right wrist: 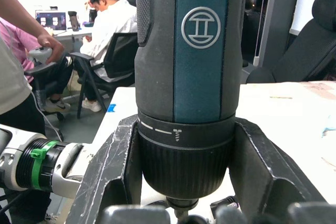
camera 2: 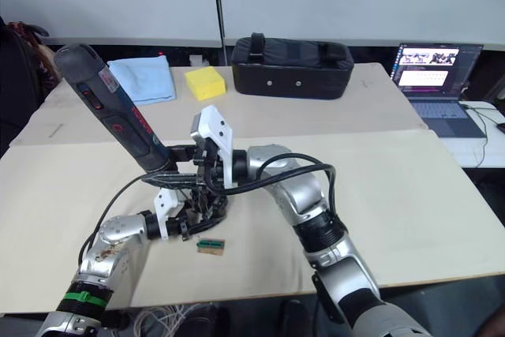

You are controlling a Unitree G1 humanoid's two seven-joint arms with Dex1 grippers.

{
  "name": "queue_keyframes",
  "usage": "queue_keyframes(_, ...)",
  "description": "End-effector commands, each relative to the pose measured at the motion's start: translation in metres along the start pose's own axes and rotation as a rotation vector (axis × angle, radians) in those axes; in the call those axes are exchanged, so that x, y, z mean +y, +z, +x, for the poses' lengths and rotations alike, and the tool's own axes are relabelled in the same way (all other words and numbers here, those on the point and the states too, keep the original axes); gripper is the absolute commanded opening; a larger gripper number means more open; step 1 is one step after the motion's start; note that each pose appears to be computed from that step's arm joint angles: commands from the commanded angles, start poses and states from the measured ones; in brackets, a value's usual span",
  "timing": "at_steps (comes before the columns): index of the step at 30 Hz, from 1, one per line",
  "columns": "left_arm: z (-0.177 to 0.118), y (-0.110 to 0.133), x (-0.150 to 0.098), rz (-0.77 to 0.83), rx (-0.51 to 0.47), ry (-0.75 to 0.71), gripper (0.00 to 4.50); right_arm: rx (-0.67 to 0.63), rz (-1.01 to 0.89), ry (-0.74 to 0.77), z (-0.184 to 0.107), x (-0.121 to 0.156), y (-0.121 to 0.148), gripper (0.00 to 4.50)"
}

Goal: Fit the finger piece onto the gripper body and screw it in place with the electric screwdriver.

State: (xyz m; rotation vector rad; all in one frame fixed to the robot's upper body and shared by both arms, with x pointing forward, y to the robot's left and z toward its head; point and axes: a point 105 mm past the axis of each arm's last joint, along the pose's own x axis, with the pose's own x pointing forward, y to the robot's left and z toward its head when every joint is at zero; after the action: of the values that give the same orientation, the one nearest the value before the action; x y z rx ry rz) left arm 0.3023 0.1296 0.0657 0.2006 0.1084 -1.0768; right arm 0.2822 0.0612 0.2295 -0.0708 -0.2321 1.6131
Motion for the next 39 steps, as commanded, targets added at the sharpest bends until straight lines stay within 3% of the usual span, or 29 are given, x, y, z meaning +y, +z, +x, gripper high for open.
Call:
queue_keyframes(1, 0.0005, -0.0196, -0.0148, -0.063, 0.058, -0.052, 2.33, -0.057, -0.048, 0.01, 0.0013, 0.0031, 0.0146, 1.9)
queue_keyframes(39, 0.0026, -0.019, -0.0159, -0.076, 0.054, -0.049, 2.33, -0.049, -0.048, -0.014, -0.0038, 0.0007, 0.0054, 1.9)
